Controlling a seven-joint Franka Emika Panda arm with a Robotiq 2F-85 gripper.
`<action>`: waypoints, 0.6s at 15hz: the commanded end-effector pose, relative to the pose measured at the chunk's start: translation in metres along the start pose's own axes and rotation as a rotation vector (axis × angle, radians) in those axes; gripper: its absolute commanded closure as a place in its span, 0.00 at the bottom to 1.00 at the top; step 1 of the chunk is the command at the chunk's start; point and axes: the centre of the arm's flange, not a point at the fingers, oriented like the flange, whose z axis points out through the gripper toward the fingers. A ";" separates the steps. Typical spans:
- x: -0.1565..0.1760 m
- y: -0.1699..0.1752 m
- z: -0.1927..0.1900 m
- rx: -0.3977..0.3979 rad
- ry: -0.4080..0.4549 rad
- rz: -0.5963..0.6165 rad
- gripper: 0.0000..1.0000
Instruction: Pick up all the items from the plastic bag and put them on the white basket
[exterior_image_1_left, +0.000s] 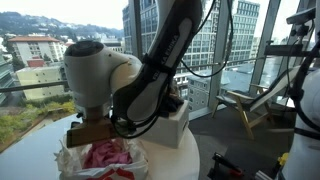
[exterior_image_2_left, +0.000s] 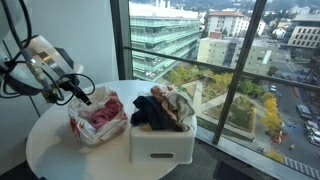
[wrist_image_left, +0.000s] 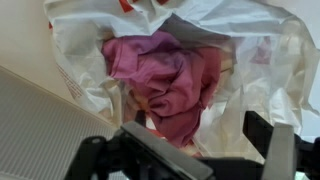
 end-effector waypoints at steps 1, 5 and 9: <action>-0.020 -0.018 0.036 -0.011 -0.166 -0.120 0.00; -0.055 -0.024 0.081 -0.035 -0.244 -0.279 0.00; -0.043 -0.035 0.087 -0.021 -0.171 -0.350 0.00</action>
